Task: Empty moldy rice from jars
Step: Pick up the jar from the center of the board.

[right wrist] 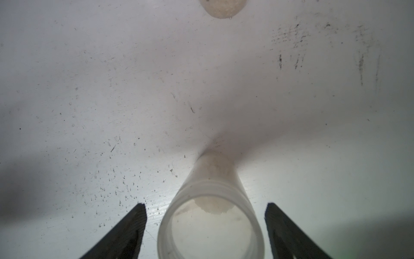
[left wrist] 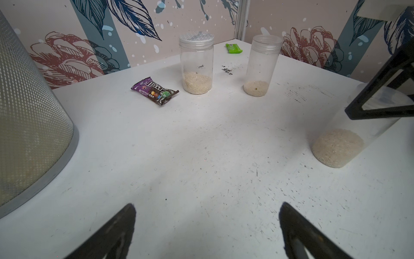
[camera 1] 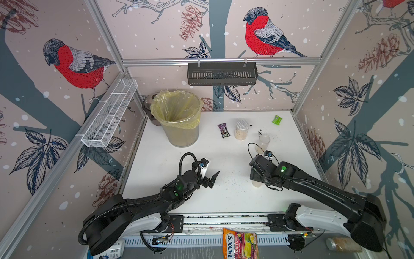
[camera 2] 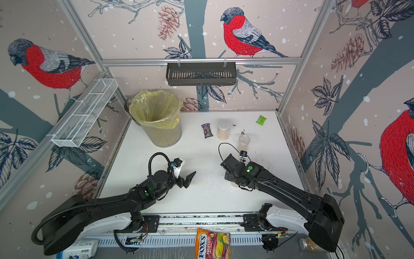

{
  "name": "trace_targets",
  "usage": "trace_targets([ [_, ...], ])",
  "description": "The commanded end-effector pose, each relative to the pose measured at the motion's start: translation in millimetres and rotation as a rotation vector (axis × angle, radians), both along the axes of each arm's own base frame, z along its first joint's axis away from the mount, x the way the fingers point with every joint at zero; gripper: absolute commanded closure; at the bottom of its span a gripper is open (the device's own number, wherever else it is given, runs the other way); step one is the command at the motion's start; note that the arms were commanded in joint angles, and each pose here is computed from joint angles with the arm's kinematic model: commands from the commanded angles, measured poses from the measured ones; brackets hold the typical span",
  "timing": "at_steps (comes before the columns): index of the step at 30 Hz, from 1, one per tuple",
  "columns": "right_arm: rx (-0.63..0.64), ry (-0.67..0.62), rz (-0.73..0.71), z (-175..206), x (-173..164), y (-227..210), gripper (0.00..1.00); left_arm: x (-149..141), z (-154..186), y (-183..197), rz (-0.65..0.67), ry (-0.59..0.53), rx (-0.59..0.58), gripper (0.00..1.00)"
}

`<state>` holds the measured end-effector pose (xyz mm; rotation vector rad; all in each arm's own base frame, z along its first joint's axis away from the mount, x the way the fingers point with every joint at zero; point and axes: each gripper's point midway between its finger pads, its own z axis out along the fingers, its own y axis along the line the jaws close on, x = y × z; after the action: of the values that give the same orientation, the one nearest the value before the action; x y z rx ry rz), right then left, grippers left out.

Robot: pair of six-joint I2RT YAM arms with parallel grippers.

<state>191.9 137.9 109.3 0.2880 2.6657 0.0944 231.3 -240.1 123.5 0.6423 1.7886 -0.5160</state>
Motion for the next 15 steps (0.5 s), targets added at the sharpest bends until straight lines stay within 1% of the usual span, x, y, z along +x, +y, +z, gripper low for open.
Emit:
trace_targets([
  [1, -0.015, -0.012, -0.002, 0, 2, -1, 0.18, 4, 12, -3, 0.010, -0.023, -0.044, 0.02],
  [15, -0.021, -0.013, 0.008, -11, 1, -3, 0.27, 7, 14, -2, 0.028, -0.023, -0.038, 0.02],
])
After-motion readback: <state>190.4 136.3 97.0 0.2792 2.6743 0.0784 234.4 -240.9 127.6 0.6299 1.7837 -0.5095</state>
